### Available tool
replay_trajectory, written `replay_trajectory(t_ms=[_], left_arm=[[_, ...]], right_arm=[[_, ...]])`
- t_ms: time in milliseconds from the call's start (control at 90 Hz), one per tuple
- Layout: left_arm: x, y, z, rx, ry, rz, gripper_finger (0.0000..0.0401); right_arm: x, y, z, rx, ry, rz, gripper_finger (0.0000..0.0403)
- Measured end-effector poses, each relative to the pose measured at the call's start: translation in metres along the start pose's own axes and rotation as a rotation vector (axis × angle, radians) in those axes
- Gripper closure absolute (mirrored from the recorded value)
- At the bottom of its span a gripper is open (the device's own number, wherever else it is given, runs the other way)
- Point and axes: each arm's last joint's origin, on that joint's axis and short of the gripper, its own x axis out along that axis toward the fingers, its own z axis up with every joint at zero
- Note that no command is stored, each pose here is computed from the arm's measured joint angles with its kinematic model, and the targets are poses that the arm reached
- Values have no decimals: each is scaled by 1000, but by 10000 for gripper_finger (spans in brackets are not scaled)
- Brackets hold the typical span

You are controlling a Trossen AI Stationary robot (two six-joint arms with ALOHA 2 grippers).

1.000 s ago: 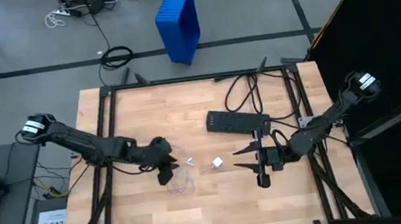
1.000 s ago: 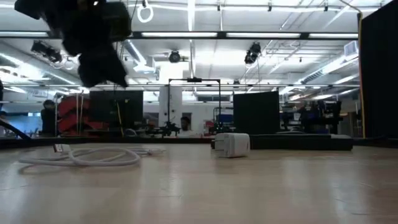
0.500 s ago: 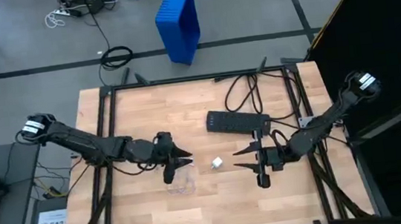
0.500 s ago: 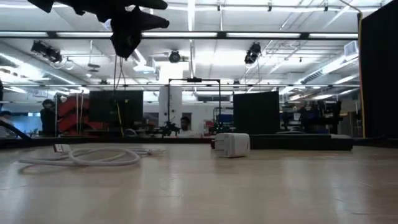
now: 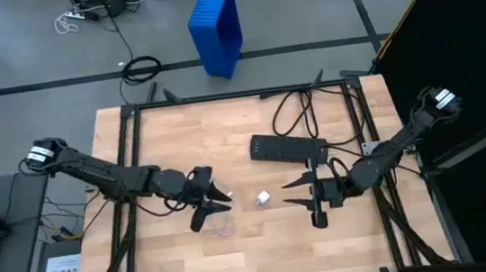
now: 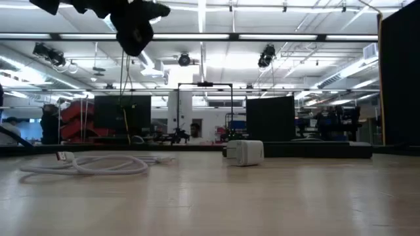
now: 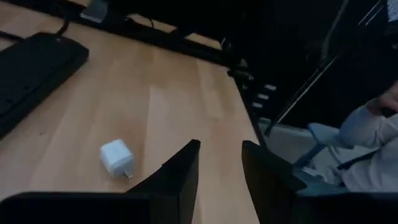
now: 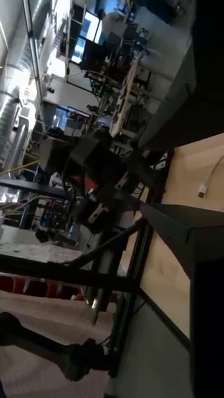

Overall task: Insert USB
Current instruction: Insert the white charger cable into the white charger adapter

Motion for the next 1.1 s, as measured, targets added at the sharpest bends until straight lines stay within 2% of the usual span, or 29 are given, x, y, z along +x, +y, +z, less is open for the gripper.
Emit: replay_trajectory(t_ms=[111,156,289,356,444,544,611,667,744,811,889,1000,1100], left_arm=[[-5,-8,18,33,21,27,295],[-10,-15,27,66,37,69,298],[-35,-42,63,215,89,338,307],[-51,-55,81,284,74,471,310],[-69,-72,100,327,17,566,311],[-85,-82,104,396,23,672,311],[-91,-80,99,394,33,752,312],[-94,-75,91,365,77,790,312],[-91,-66,75,283,177,800,312],[-84,-60,58,198,260,779,312],[-76,-54,38,100,325,764,312],[-64,-41,5,4,405,779,312],[-60,-25,-27,-77,523,825,310]], right_arm=[[0,0,0,-6,6,-10,280],[-1,0,0,-28,10,-25,282],[-8,-2,10,-22,-5,-54,289],[-14,-7,15,-29,1,-47,291],[-23,-23,22,-35,45,-45,293],[-39,-48,28,3,84,9,293],[-52,-64,31,18,109,12,294],[-63,-78,33,11,139,-39,296],[-77,-96,33,58,177,-188,301],[-86,-106,32,115,191,-228,303],[-86,-108,31,167,175,-167,303],[-80,-100,17,179,163,-25,300],[-72,-91,-2,175,170,2,298]])
